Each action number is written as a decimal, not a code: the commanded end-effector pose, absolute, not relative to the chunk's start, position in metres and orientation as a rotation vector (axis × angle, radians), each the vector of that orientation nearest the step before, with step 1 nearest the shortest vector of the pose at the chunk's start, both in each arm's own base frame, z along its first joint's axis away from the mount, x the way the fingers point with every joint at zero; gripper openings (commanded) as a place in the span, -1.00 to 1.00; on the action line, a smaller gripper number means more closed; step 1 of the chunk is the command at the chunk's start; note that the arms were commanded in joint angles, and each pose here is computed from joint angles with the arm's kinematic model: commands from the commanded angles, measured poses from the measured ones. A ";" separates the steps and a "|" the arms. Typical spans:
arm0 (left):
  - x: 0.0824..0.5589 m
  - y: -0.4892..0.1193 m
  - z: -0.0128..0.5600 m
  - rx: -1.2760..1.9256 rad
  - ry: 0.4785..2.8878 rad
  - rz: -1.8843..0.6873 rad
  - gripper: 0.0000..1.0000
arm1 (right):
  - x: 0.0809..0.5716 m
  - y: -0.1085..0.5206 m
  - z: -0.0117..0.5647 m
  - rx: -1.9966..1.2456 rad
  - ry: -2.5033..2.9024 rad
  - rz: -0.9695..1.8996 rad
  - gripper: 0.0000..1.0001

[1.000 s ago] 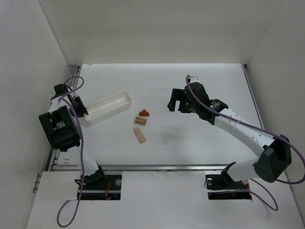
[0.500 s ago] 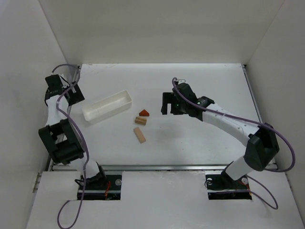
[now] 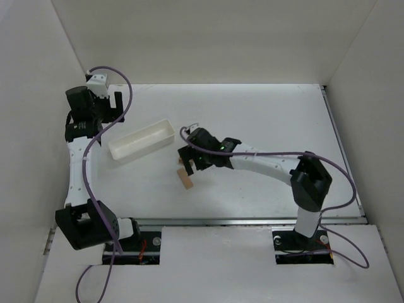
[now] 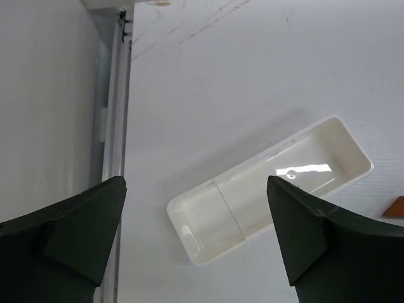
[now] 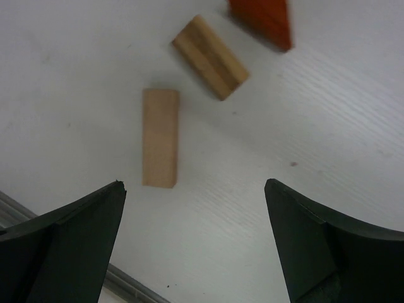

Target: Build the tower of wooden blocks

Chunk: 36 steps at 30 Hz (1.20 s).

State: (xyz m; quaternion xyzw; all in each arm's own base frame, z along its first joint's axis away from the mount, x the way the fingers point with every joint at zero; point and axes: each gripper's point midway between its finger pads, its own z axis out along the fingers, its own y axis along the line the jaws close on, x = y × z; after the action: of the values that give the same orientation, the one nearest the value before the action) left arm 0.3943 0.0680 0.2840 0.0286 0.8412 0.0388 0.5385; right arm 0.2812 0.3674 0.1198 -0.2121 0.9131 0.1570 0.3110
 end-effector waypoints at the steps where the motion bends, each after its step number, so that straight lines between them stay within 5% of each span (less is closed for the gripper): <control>1: 0.395 0.059 0.286 0.099 2.010 0.021 0.86 | 0.258 0.399 0.112 -0.839 2.341 0.355 0.94; 15: 0.382 0.058 0.244 0.088 2.114 0.027 0.86 | 0.262 0.416 0.057 -0.934 2.368 0.114 0.85; 20: 0.378 0.057 0.247 0.089 2.104 0.030 0.86 | 0.265 0.424 0.053 -0.937 2.391 0.186 0.65; 25: 0.376 0.057 0.245 0.098 2.112 0.033 0.86 | 0.261 0.425 0.051 -0.973 2.375 0.182 0.22; 33: 0.375 0.057 0.248 0.099 2.103 0.035 0.86 | 0.258 0.422 0.039 -1.042 2.352 0.110 0.20; 36: 0.374 0.057 0.244 0.098 2.112 0.033 0.86 | 0.256 0.423 0.032 -1.069 2.353 0.079 0.01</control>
State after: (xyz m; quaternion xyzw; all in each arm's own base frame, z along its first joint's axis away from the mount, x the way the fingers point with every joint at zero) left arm 0.3793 0.0596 0.2354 0.0311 0.8778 0.0086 0.4779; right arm 0.2536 0.4108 0.0293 -0.3858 0.8845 0.0337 0.2601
